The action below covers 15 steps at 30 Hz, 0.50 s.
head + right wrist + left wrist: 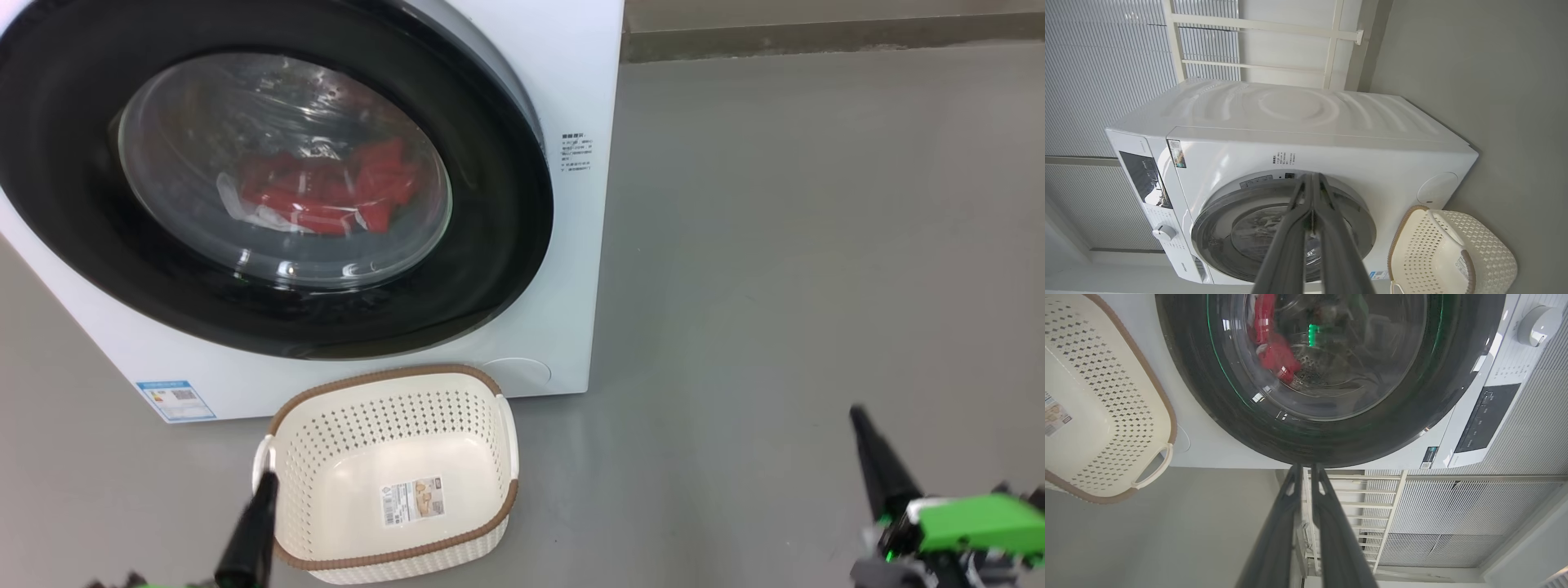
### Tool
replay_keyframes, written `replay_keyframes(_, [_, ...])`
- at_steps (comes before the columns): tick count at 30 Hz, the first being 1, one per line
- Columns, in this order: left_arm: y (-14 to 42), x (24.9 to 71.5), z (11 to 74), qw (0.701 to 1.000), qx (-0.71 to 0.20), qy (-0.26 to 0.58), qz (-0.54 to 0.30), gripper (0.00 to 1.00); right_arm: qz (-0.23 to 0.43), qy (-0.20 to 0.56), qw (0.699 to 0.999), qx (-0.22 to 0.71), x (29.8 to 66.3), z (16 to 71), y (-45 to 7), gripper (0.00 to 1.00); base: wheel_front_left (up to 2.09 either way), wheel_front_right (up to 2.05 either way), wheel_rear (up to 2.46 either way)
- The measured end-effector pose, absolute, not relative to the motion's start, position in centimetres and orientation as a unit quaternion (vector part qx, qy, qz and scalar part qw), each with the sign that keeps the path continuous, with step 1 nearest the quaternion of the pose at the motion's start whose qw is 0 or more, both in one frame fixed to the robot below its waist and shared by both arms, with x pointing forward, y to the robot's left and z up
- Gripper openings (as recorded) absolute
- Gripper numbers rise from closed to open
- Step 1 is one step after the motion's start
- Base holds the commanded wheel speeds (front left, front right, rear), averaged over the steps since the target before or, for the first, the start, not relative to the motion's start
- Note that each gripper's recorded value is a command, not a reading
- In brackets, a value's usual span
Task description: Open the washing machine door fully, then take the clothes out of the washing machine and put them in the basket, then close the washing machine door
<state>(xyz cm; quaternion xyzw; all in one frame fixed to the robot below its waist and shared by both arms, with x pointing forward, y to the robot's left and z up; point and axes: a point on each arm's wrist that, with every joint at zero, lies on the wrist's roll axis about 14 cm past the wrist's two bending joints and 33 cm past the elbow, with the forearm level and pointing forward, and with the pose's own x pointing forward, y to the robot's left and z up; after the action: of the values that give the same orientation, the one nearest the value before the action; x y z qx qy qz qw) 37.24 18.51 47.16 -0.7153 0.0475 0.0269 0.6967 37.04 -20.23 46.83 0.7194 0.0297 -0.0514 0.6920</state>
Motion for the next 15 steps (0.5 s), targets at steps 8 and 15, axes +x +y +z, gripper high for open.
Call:
replay_keyframes(8, [18.4, 36.1, 45.4, 0.692, -0.718, 0.061, 0.051, 1.0, -0.073, 0.051, 0.689, 0.72, 35.9, 44.8, -19.6, 1.0, 0.0, 0.0, 0.0])
replay_keyframes(15, [18.6, 36.1, 45.6, 0.716, -0.694, 0.058, 0.051, 1.0, -0.071, 0.056, 0.711, 0.697, 36.0, 44.8, -19.4, 1.0, 0.0, 0.0, 0.0])
